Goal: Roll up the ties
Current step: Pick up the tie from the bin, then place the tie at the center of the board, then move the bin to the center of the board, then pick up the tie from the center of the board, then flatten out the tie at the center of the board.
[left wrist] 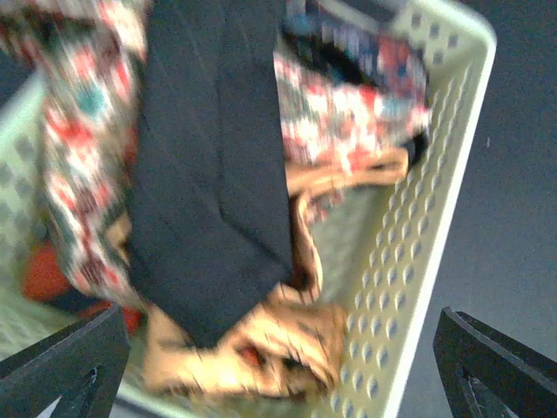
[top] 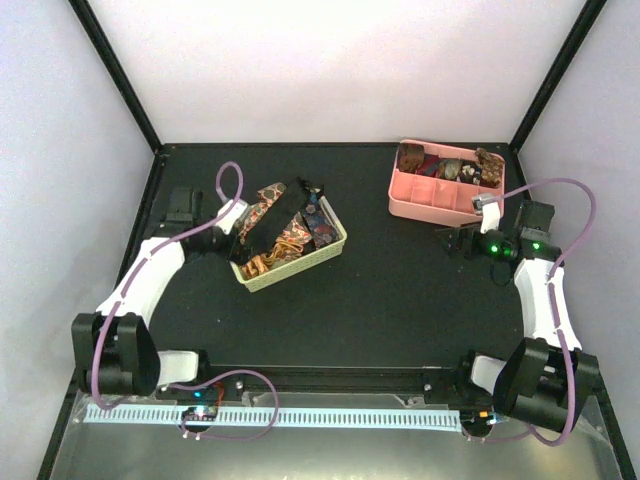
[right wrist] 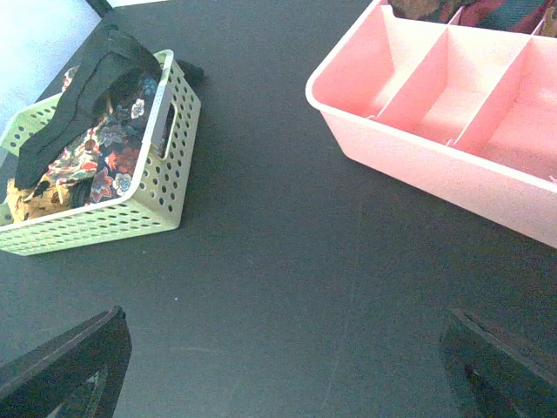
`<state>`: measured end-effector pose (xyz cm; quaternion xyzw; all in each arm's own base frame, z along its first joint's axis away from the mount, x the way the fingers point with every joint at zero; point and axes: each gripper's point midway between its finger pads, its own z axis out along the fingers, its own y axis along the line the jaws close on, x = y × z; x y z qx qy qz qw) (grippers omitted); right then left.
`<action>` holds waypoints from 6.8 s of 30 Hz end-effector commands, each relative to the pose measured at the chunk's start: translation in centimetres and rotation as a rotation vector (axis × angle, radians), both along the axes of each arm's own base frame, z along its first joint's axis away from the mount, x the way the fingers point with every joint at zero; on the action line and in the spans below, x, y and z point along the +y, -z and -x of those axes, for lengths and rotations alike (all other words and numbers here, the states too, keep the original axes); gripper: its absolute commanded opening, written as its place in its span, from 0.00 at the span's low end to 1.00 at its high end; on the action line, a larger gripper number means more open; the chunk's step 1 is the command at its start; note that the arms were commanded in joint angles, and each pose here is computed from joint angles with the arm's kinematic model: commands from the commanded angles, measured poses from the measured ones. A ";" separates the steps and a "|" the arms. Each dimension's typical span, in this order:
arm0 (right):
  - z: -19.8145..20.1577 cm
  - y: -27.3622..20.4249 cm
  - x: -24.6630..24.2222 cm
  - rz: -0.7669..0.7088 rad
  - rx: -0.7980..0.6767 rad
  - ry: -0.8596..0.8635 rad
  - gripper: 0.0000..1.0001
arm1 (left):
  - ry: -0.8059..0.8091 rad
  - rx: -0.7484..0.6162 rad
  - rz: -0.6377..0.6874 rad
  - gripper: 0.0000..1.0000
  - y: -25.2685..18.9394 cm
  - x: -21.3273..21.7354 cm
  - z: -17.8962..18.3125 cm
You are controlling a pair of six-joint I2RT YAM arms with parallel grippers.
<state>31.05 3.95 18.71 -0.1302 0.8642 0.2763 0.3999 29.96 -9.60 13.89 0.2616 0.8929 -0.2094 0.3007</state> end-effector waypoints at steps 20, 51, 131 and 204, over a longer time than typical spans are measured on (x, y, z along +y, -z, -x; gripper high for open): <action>0.9 -3.5 -0.7 0.061 -0.108 0.080 1.00 | 0.152 -0.119 0.072 0.99 -6.7 -7.1 -18.5; 1.5 -2.8 0.1 0.059 -0.105 0.013 1.00 | 0.299 -0.013 -0.024 0.75 -1.7 -14.2 -17.6; 3.6 2.3 13.2 0.407 -0.126 -0.560 0.87 | 0.389 0.127 0.078 0.96 2.5 -14.5 -6.4; 4.2 7.8 2.9 0.794 -0.156 -0.206 0.02 | 0.714 -0.104 -0.390 0.86 8.9 -20.5 -1.0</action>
